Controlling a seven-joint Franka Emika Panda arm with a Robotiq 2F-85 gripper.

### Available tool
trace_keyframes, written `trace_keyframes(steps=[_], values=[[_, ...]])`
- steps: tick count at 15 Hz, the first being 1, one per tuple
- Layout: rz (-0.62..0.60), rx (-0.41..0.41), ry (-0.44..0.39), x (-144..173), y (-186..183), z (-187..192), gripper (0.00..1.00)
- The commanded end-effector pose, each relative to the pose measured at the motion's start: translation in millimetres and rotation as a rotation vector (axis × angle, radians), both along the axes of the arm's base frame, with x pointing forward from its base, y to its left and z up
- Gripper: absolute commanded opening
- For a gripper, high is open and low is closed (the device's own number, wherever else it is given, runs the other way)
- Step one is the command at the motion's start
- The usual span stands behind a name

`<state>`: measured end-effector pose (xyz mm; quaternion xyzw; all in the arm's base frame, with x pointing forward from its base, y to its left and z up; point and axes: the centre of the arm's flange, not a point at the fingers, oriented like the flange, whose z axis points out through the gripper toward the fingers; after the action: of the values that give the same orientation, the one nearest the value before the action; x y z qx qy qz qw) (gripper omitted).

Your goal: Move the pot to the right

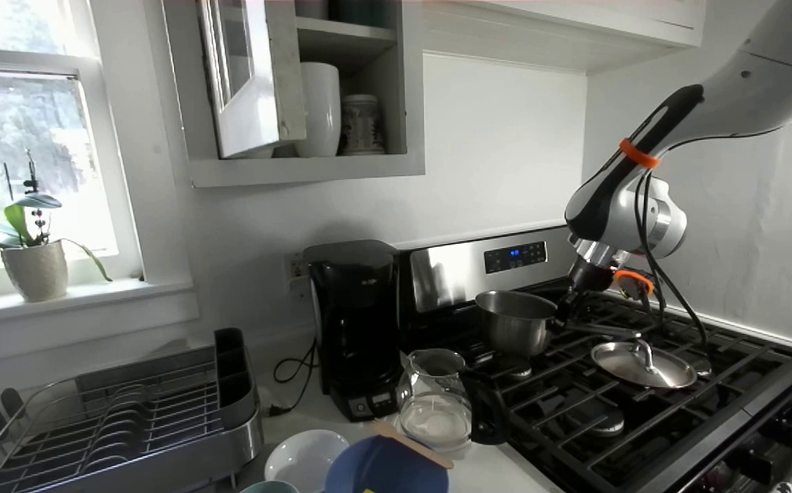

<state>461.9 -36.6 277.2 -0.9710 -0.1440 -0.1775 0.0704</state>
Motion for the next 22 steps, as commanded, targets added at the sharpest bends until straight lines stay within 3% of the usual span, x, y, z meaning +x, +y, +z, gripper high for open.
trace_keyframes(steps=[1, 9, 13, 22], values=[[0.006, 0.044, -0.071, -9.1, -9.2, 30.4, 0.07], [-0.206, 0.003, -0.036, -46.3, -41.0, 64.2, 0.07], [-0.353, 0.02, -0.085, -54.1, -64.3, 89.2, 0.07], [-0.769, -0.034, -0.216, -54.7, -123.2, 122.1, 0.07]])
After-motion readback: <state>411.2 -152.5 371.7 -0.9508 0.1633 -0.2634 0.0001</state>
